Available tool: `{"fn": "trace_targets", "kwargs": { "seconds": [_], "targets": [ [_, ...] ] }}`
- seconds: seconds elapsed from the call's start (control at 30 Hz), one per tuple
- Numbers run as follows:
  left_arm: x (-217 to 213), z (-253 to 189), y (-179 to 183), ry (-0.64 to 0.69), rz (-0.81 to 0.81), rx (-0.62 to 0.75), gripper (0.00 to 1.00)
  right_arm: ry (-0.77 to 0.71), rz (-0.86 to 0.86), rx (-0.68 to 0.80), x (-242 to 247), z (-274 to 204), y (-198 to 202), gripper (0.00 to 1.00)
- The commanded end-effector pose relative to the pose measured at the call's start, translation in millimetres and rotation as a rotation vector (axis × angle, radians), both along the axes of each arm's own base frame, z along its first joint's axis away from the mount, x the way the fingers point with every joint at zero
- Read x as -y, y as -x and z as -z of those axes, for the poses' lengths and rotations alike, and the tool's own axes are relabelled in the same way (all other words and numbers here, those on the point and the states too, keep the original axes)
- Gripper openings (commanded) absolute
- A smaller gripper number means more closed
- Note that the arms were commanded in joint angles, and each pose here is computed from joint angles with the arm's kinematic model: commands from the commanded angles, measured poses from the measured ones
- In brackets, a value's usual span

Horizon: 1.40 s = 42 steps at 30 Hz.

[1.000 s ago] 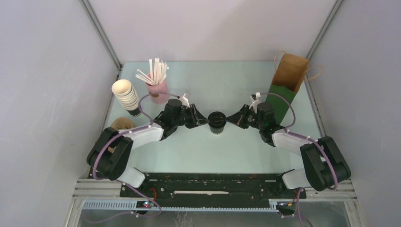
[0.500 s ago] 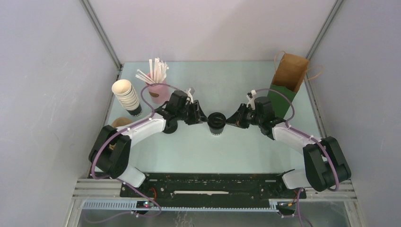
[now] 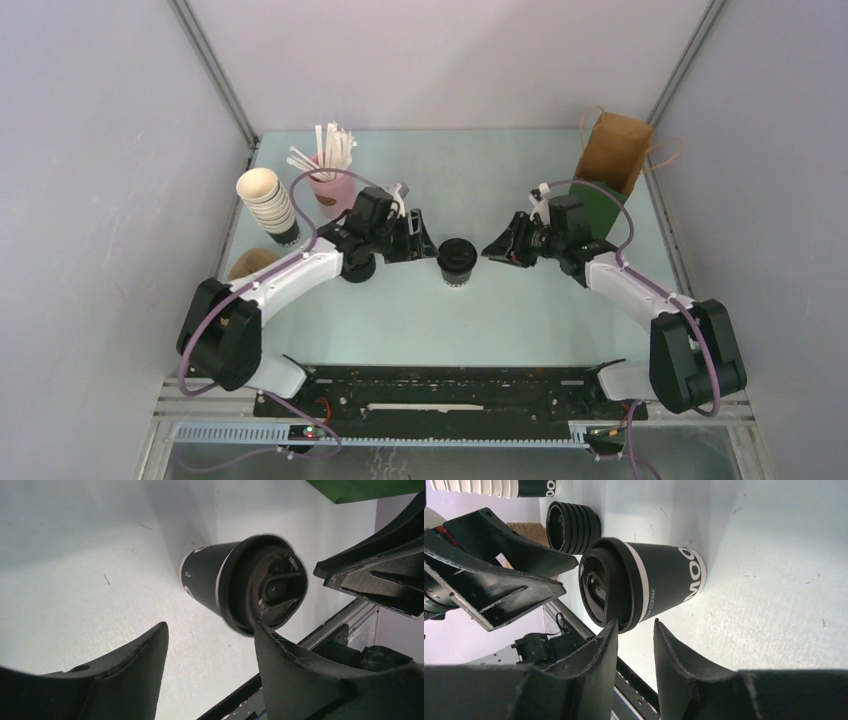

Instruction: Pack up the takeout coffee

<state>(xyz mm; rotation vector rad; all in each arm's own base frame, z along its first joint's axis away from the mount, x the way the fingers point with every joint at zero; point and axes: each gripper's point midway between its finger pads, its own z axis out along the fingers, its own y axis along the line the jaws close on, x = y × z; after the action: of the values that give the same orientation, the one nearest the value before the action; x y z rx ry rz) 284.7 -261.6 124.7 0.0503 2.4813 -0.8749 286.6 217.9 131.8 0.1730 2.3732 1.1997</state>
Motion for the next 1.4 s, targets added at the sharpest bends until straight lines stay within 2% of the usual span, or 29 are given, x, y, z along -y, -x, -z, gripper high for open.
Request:
{"fn": "trace_targets", "kwargs": {
  "seconds": [0.0, 0.1, 0.2, 0.37, 0.4, 0.63, 0.77, 0.93, 1.37],
  "targets": [
    [3.5, -52.3, -11.3, 0.032, 0.017, 0.135, 0.71, 0.02, -0.038, 0.11, 3.0, -32.2, -5.1, 0.43],
    [2.6, -62.4, -10.5, 0.028, 0.023, 0.152, 0.75, 0.072, -0.06, 0.143, 7.8, -35.0, -0.7, 0.52],
    [-1.1, -77.2, -5.5, 0.041, 0.025, 0.187, 0.81, 0.188, -0.088, 0.218, 13.7, -37.1, 4.9, 0.69],
    [-19.8, -100.1, 8.9, 0.038, -0.003, 0.26, 0.85, 0.372, -0.183, 0.331, 9.2, -43.8, 15.4, 0.98],
    [-25.0, -105.4, 12.5, 0.036, -0.011, 0.28, 0.85, 0.401, -0.196, 0.349, 7.5, -45.1, 15.6, 0.99],
    [-62.0, -145.2, 48.7, 0.047, -0.027, 0.468, 0.9, 0.59, -0.293, 0.445, -8.3, -48.2, 9.2, 1.0],
    [-79.8, -155.5, 62.2, 0.04, -0.062, 0.514, 0.91, 0.691, -0.337, 0.46, -19.0, -41.8, 4.2, 0.99],
    [-89.4, -160.2, 70.6, 0.039, -0.078, 0.54, 0.92, 0.788, -0.368, 0.443, -36.0, -32.9, -2.0, 0.94],
    [-91.3, -156.2, 75.8, 0.039, -0.074, 0.53, 0.92, 0.813, -0.415, 0.43, -61.2, -17.6, -8.0, 0.9]
  ]
}}
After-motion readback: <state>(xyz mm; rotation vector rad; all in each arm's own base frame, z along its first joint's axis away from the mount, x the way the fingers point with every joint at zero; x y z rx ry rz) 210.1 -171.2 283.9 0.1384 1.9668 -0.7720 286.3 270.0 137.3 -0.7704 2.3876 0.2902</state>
